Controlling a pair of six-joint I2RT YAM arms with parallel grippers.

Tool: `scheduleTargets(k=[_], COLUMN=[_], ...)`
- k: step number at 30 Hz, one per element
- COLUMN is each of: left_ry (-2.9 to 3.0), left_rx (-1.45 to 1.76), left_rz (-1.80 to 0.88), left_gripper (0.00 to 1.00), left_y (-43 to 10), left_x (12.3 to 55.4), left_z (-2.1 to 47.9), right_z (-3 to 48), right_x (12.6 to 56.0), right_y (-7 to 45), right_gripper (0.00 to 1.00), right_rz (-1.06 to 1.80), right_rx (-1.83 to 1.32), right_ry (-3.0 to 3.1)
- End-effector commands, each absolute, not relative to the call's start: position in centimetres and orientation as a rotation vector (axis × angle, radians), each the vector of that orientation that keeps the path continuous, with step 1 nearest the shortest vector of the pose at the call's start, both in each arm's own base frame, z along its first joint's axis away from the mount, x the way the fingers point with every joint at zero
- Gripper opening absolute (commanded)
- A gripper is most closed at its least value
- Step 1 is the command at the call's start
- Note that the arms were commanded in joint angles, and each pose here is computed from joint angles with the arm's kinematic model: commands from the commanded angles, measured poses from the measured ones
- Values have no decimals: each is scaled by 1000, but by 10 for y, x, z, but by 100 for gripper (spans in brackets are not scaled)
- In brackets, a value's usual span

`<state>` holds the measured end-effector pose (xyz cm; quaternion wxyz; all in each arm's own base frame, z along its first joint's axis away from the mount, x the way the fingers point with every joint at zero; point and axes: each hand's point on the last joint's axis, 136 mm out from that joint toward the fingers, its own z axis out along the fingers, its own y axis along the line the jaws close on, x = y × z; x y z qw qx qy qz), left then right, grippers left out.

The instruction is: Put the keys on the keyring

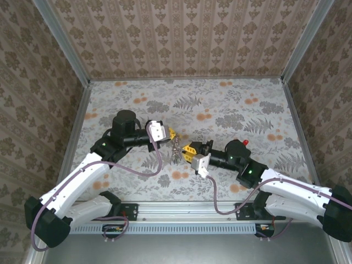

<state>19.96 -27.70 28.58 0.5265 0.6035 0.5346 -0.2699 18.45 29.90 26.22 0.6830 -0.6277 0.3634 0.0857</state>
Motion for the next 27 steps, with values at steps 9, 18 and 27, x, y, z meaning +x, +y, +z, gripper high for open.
scheduleTargets(k=[9, 18, 27], left_ry=[1201, 1209, 1214], left_rx=[1391, 1388, 1374], left_rz=[-664, -666, -666], left_gripper=[0, 0, 0], left_y=[-277, -277, -276], left_x=[198, 198, 200], left_z=[314, 313, 316], right_z=[261, 268, 256], right_x=[187, 194, 184], right_y=[304, 303, 302], right_gripper=[19, 22, 31], right_rz=[175, 155, 170], right_rx=[-1371, -1317, -1371], right_ry=[813, 833, 807])
